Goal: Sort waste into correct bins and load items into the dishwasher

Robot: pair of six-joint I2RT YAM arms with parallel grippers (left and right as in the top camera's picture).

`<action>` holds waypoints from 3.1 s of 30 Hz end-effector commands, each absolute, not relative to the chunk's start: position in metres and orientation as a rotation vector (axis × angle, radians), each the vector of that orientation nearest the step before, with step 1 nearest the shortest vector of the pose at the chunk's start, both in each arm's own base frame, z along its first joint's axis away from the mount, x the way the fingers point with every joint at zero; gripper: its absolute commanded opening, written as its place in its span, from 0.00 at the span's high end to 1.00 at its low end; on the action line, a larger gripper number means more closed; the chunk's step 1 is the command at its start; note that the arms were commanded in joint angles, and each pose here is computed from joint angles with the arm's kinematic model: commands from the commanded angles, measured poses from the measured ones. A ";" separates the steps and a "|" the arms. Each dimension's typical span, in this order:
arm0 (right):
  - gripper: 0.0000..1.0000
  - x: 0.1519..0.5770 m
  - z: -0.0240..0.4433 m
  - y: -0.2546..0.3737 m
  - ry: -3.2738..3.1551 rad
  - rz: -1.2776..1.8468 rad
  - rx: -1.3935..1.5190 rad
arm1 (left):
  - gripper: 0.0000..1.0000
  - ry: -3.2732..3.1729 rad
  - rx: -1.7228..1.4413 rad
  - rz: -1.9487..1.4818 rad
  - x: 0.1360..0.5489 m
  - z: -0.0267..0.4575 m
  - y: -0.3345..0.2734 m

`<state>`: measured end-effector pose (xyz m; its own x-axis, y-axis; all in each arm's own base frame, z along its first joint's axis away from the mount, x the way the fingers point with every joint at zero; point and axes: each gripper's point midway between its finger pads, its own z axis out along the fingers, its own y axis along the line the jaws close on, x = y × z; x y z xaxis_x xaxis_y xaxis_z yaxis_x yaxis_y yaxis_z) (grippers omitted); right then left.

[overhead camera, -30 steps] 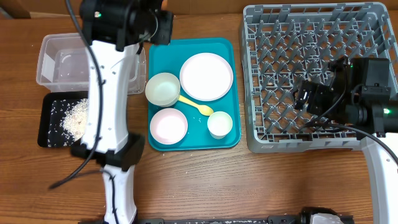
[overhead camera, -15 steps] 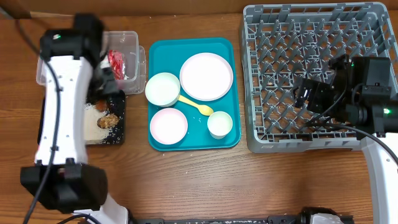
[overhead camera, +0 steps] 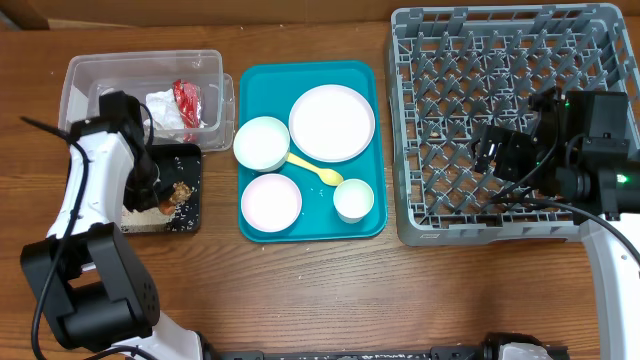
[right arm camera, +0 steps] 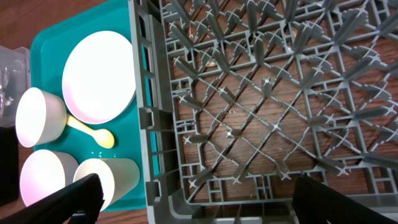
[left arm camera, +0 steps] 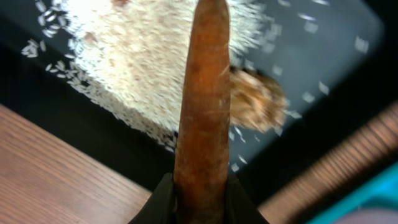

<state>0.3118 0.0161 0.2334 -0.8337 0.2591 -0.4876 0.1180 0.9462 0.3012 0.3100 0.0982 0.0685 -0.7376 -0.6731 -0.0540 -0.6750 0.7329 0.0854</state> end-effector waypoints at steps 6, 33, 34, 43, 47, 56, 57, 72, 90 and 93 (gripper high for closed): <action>0.00 0.316 0.242 0.014 2.528 0.342 0.265 | 0.64 2.603 -1.495 0.279 0.311 0.058 0.124; 0.14 0.359 0.265 0.242 2.309 0.820 -0.084 | 0.00 2.461 -0.635 -0.104 0.418 0.295 0.098; 0.14 0.357 0.253 0.260 2.335 0.821 -0.107 | 0.00 2.455 -0.633 -0.104 0.420 0.296 0.098; 0.20 0.331 0.143 0.332 2.582 0.737 -0.266 | 0.00 2.464 -0.636 -0.103 0.419 0.294 0.098; 0.25 0.326 0.105 0.339 2.665 0.691 -0.290 | 0.00 2.464 -0.636 -0.103 0.419 0.294 0.098; 0.41 0.318 0.054 0.347 2.783 0.673 -0.266 | 0.00 2.464 -0.636 -0.103 0.419 0.294 0.098; 0.45 0.317 0.051 0.348 2.788 0.672 -0.263 | 0.00 2.464 -0.636 -0.103 0.419 0.294 0.098; 0.96 0.326 0.069 0.350 2.771 0.689 -0.228 | 0.00 2.464 -0.636 -0.103 0.419 0.294 0.098; 0.96 0.426 0.310 0.105 2.005 -0.469 0.391 | 0.00 2.464 -0.636 -0.103 0.419 0.294 0.098; 0.96 0.439 0.317 0.065 1.874 -0.631 0.527 | 0.00 2.464 -0.636 -0.103 0.419 0.294 0.098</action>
